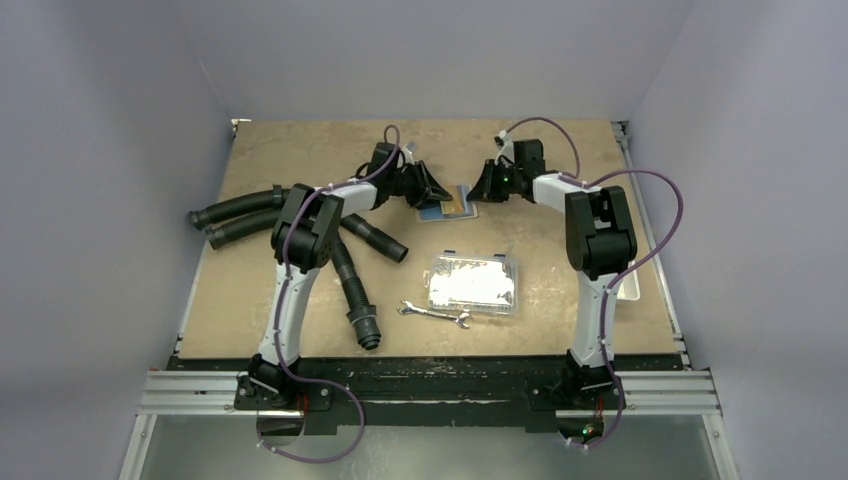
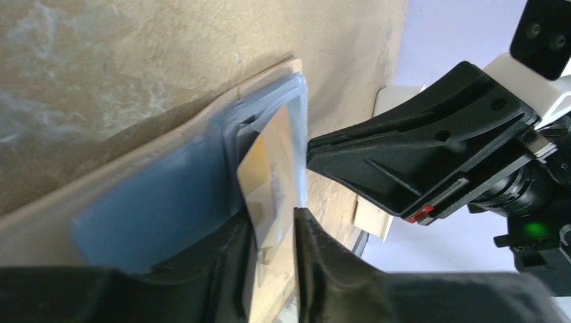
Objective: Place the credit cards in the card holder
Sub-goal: Insert the credit card into the card holder.
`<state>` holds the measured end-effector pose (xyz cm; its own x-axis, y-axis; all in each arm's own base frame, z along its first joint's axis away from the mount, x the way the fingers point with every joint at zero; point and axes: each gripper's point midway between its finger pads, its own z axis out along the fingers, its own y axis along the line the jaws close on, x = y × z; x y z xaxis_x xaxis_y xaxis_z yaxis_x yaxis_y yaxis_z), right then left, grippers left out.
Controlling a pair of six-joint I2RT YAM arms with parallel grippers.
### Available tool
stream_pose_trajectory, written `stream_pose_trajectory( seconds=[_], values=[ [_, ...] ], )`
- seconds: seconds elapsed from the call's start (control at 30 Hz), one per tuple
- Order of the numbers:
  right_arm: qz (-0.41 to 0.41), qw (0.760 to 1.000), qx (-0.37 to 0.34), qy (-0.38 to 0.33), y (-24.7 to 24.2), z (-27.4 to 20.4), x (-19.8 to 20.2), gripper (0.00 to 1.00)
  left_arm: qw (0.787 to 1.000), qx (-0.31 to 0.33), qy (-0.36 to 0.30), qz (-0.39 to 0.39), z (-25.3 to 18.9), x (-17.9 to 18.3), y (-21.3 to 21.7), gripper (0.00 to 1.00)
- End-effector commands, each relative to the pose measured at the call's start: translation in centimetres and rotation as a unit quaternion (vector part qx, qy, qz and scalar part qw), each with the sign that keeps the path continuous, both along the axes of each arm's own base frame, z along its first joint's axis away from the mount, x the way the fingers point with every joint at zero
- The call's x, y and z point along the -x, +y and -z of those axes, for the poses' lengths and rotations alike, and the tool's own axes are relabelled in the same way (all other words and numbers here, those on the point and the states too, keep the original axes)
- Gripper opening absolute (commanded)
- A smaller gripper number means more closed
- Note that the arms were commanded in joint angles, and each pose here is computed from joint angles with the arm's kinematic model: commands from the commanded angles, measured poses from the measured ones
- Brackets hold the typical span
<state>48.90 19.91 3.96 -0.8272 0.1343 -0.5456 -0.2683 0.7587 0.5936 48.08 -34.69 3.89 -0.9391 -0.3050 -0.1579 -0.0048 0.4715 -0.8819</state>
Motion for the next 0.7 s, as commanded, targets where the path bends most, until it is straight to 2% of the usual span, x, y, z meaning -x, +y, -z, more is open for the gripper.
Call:
stream_pose_trajectory(
  seconds=[0.0,0.1,0.23,0.47,0.57,0.67],
  values=[
    [-0.035,0.999,-0.017,0.010,2.4,0.4,1.2,0.11,0.996,-0.093,0.010,-0.005,2.4,1.2,1.2,0.36],
    [-0.036,0.999,-0.014,0.011,2.4,0.6,1.2,0.10,0.992,-0.123,0.004,-0.002,2.2,1.3,1.9,0.43],
    [-0.036,0.999,-0.009,0.014,2.2,1.0,1.3,0.09,0.987,-0.163,-0.012,-0.004,1.8,1.2,2.5,0.59],
    [-0.032,0.999,-0.002,0.018,2.0,1.4,1.3,0.06,0.971,-0.236,-0.037,0.010,2.6,1.1,1.0,0.61],
    [-0.036,0.999,-0.007,0.017,2.2,1.3,1.4,0.06,0.968,-0.244,-0.055,0.029,2.2,1.0,-1.2,0.61],
    [-0.045,0.999,-0.021,0.015,2.6,0.8,1.6,0.05,0.963,-0.258,-0.060,0.043,2.7,1.3,-1.0,0.61]
  ],
)
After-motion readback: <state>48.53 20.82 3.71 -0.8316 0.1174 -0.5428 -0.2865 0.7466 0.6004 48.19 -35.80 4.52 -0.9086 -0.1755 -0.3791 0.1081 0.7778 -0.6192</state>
